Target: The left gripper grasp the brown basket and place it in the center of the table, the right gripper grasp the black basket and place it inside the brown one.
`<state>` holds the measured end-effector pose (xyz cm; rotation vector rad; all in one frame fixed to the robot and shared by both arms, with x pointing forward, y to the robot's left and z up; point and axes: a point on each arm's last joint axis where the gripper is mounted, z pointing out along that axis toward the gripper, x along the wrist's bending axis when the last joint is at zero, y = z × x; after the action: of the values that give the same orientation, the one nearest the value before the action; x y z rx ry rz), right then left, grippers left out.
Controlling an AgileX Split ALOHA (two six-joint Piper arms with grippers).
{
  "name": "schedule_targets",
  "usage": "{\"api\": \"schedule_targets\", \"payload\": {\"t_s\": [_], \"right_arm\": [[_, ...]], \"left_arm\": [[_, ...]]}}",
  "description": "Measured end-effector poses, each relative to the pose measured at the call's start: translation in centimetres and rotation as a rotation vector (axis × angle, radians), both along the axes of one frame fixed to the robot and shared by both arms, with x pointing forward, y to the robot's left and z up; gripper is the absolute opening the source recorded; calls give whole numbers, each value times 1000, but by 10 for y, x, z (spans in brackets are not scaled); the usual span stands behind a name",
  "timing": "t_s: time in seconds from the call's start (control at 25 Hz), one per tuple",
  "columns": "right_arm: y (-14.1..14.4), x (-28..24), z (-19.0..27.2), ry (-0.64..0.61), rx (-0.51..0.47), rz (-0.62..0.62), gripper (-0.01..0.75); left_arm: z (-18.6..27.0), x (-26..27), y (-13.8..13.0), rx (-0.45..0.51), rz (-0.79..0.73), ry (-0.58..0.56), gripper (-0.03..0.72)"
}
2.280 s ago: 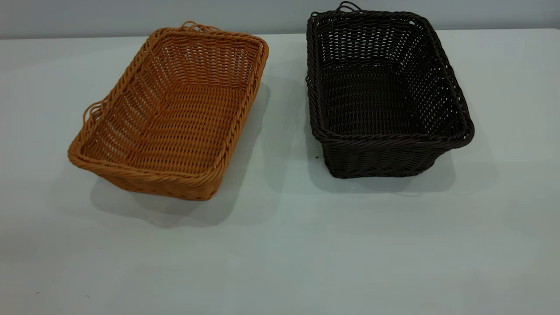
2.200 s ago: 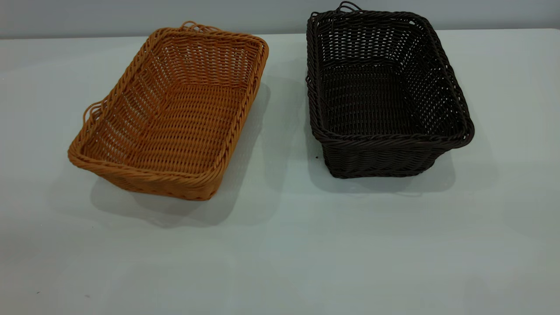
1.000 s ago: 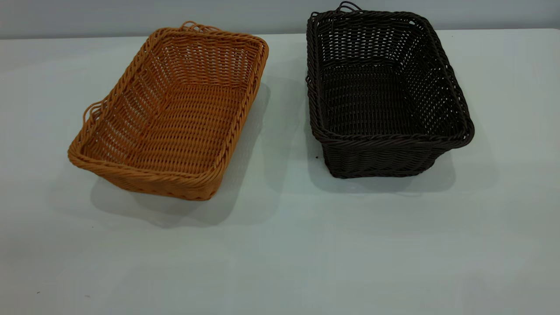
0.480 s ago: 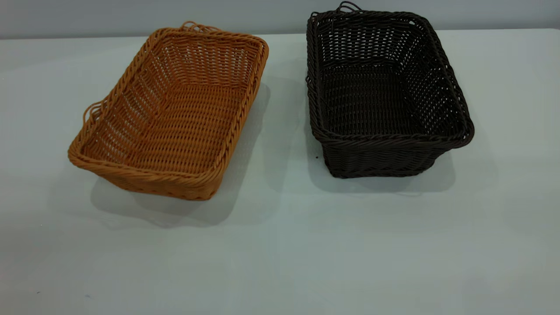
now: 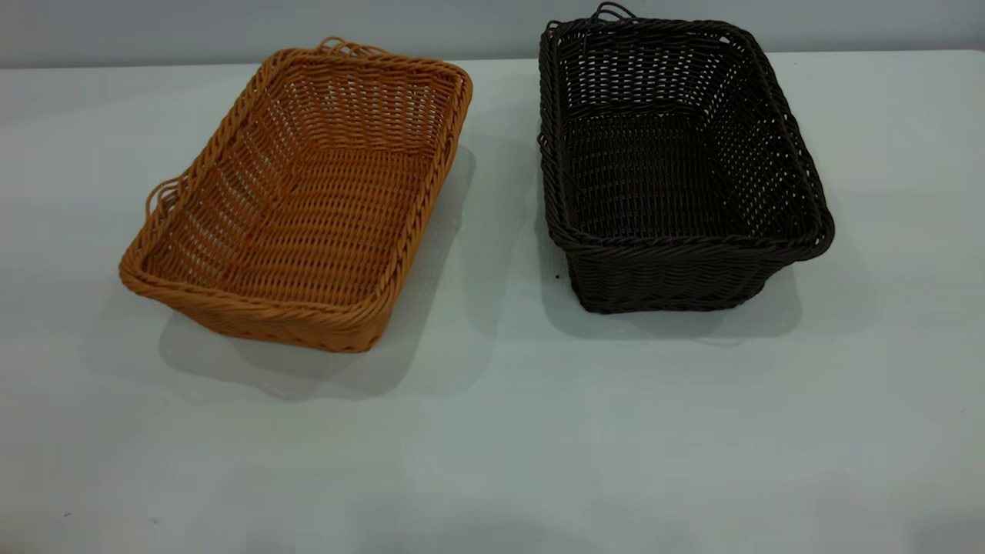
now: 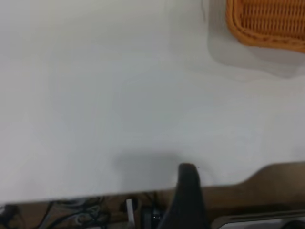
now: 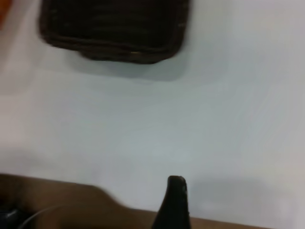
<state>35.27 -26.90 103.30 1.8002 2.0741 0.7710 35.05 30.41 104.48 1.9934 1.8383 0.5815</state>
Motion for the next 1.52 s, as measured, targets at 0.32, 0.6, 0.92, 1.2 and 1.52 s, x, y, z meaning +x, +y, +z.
{"api": "schedule_targets", "payload": {"t_s": [0.32,0.6,0.92,1.2,1.52], "right_arm": [[38,71,-56,248,273,43,606],[93,126,-95,369,374,59,594],[121,165,-160,638,687,-461,594],[120,188,-193,670,800,-836,594],[106,193,-213,615,748,-1134,584]], "left_arm": [[-19,76,-5,-41,-76,42,573],[-36,116,-12,-123,-115,54,573],[-40,132,-14,-141,-147,46,573],[-40,134,-14,-139,-143,32,573],[-50,150,-13,-140,-135,62,573]]}}
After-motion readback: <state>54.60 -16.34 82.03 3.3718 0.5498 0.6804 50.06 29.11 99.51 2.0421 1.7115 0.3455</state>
